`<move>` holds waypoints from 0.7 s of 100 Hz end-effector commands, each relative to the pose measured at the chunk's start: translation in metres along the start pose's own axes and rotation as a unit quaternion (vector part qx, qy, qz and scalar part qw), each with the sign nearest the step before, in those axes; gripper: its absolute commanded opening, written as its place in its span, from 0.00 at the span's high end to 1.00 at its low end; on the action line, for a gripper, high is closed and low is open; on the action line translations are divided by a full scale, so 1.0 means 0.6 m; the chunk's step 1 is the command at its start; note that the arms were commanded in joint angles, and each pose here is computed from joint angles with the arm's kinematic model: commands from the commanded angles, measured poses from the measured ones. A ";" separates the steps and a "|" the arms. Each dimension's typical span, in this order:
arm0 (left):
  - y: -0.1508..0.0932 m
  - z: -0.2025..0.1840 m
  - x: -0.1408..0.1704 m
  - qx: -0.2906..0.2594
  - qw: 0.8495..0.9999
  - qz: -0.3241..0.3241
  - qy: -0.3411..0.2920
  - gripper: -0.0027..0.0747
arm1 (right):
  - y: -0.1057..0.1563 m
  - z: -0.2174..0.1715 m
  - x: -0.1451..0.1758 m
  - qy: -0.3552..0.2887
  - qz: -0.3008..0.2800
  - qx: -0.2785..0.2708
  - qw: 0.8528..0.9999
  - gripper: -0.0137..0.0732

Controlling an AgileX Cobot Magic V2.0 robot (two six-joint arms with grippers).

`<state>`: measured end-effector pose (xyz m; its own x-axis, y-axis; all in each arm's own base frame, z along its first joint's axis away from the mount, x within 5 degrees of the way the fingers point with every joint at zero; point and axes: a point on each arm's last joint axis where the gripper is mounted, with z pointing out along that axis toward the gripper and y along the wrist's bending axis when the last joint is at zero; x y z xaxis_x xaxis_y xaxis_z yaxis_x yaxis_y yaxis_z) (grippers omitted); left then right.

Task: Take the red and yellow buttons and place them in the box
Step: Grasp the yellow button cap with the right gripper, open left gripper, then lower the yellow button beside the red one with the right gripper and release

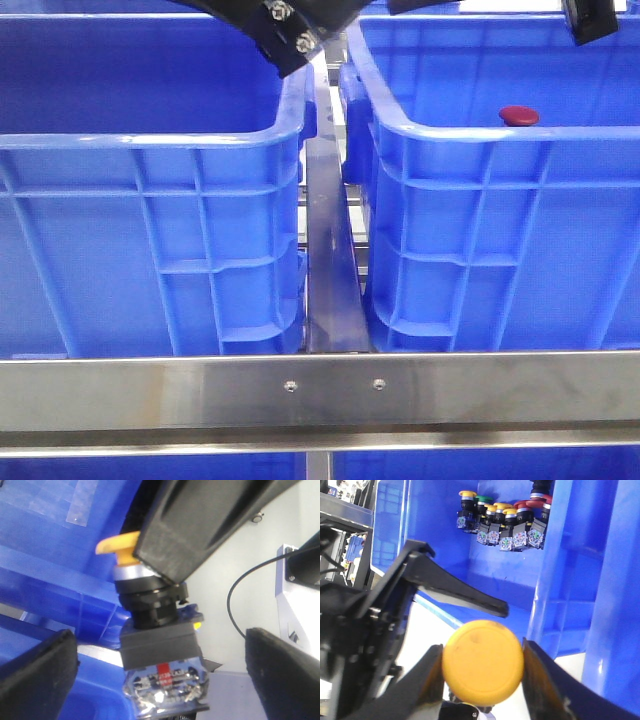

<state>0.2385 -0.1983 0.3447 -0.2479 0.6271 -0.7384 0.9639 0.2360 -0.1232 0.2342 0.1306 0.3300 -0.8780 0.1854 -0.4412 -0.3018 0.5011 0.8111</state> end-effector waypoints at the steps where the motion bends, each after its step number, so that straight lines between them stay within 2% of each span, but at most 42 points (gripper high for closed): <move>1: -0.019 -0.037 -0.037 -0.003 0.999 0.016 -0.046 0.12 | 0.026 -0.016 -0.014 -0.029 -0.001 -0.034 0.999 0.64; 26: 0.009 -0.096 -0.054 -0.075 0.996 0.007 -0.040 0.12 | 0.002 -0.046 -0.039 -0.073 0.006 -0.012 0.997 0.64; 43: 0.030 -0.112 -0.038 -0.098 0.994 -0.027 -0.026 0.12 | -0.010 -0.083 -0.070 -0.122 -0.031 0.010 0.992 0.64; 57: 0.051 -0.124 -0.020 -0.141 0.987 -0.076 0.003 0.13 | -0.014 -0.124 -0.108 -0.178 -0.087 0.054 0.979 0.64; 70: 0.065 -0.135 -0.005 -0.175 0.978 -0.115 0.022 0.13 | -0.034 -0.147 -0.134 -0.214 -0.147 0.134 0.956 0.64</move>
<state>0.2740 -0.1390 0.3733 -0.4530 0.6266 -0.6342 0.8362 0.5453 -0.0585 0.2740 0.0435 0.3639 -0.6354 0.3257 -0.7001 -0.3325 0.7029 0.6288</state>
